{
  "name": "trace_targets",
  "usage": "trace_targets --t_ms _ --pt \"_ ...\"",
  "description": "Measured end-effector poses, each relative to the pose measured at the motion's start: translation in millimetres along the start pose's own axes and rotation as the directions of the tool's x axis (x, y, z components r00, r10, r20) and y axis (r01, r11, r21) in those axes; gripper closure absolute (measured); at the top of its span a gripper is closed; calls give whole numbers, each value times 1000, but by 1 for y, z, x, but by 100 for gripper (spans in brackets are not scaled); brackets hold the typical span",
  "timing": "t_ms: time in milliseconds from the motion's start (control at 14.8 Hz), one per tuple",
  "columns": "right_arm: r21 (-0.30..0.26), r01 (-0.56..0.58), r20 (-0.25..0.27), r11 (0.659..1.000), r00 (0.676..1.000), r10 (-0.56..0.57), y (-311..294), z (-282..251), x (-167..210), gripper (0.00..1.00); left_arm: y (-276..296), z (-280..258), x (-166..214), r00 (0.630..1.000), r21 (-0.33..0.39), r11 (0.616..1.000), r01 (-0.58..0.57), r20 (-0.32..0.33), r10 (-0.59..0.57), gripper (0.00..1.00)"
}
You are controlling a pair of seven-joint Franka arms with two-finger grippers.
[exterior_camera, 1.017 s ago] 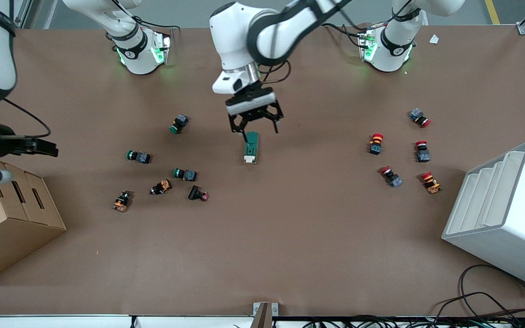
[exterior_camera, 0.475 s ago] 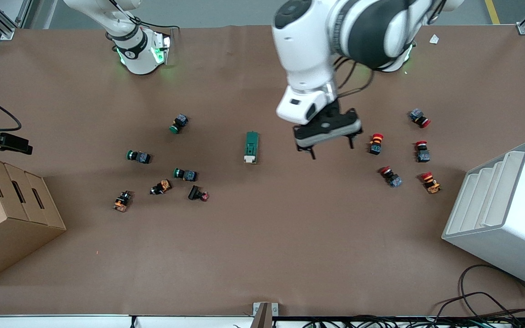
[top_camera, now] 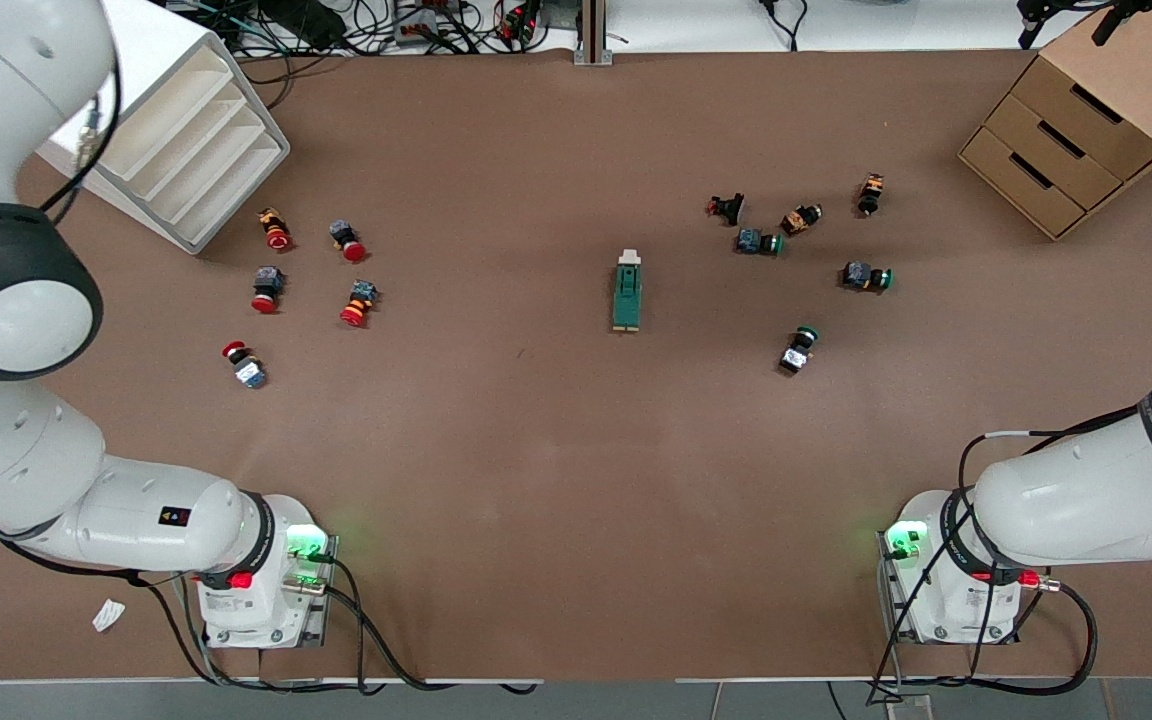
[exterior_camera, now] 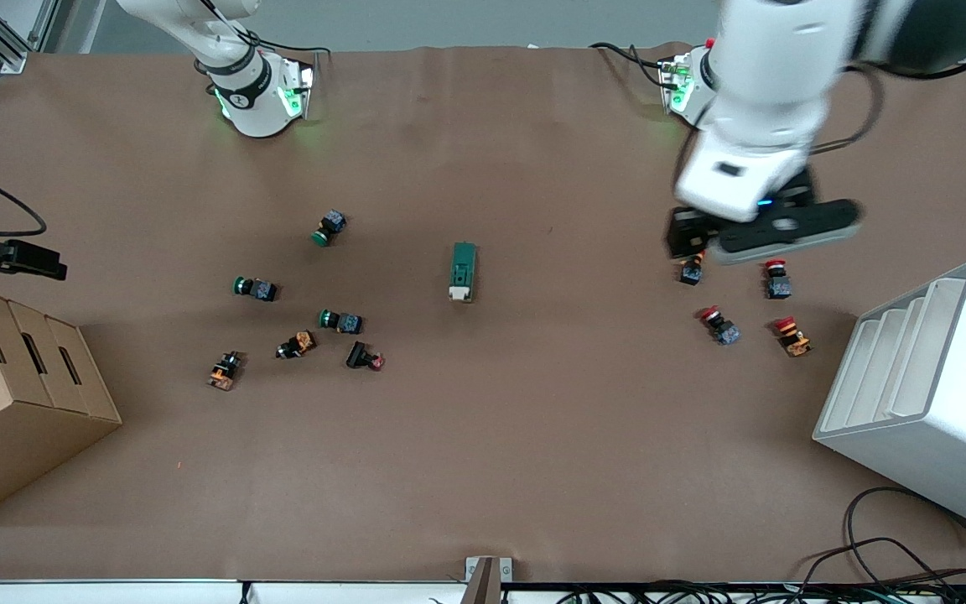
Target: Close load switch with both arms
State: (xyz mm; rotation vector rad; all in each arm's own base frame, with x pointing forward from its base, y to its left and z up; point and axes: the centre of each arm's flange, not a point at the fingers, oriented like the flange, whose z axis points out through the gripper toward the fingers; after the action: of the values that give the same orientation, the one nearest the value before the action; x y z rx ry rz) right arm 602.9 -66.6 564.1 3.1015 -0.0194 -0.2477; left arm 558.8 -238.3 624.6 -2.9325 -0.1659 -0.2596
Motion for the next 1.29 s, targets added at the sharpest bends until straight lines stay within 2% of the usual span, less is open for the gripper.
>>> trace_targets --t_ms 271,542,949,1288 --pt "29 -14 14 999 1000 13 6 2 -2 0 -89 6 22 994 -83 995 -53 89 60 0" --pt "45 -20 16 999 1000 20 10 -6 -12 0 -128 21 19 980 -159 979 -125 135 147 0" --pt "57 -12 -37 998 999 14 8 -43 -59 0 -142 7 -4 981 -169 978 -127 127 149 0" --pt "66 -12 -43 998 999 15 9 -48 -88 0 -183 13 2 978 -171 974 -149 122 170 0"
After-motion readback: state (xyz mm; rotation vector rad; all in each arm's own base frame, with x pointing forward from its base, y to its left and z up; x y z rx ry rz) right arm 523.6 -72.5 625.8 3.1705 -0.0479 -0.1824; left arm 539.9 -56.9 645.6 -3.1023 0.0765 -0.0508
